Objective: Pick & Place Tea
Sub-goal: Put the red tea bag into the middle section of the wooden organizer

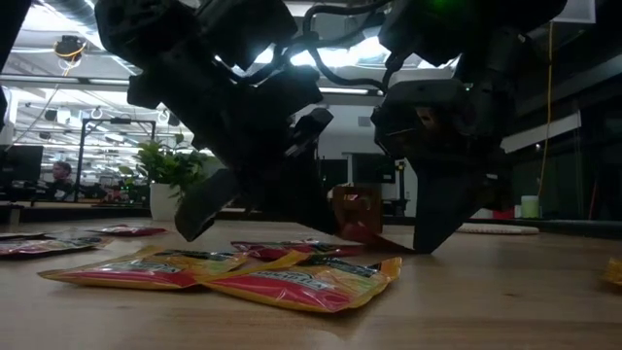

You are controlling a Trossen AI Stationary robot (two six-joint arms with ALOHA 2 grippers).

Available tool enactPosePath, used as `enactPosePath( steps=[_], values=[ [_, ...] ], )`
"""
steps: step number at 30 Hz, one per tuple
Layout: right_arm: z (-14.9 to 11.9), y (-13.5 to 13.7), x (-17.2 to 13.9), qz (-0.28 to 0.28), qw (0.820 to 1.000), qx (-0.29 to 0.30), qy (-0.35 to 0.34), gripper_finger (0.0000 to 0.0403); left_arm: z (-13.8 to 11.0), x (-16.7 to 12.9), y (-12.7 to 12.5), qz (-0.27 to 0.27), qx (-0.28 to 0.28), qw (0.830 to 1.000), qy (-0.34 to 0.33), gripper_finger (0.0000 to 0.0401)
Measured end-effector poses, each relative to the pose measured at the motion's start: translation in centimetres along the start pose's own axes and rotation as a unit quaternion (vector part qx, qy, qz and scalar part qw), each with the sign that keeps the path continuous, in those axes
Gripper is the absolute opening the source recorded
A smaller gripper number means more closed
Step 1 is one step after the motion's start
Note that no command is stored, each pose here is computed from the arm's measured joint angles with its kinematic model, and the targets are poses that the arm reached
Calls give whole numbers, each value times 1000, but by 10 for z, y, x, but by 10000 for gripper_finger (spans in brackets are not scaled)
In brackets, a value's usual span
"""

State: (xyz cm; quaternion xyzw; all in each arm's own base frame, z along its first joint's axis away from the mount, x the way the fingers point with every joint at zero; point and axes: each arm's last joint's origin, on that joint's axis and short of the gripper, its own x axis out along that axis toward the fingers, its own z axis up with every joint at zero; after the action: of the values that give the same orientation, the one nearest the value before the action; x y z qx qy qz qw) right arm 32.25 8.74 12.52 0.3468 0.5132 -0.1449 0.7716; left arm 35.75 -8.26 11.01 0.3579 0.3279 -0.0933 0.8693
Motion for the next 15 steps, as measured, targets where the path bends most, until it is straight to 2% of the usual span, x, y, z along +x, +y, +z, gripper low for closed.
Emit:
enactPosePath(
  steps=[5,15],
  values=[
    [4,7,-12,19,1000,-5,-5,25,5,-4,-2,3,1,1000,-5,2],
    [14,22,-81,83,992,-35,-83,27,17,-24,13,26,-32,999,-23,2]
  ],
)
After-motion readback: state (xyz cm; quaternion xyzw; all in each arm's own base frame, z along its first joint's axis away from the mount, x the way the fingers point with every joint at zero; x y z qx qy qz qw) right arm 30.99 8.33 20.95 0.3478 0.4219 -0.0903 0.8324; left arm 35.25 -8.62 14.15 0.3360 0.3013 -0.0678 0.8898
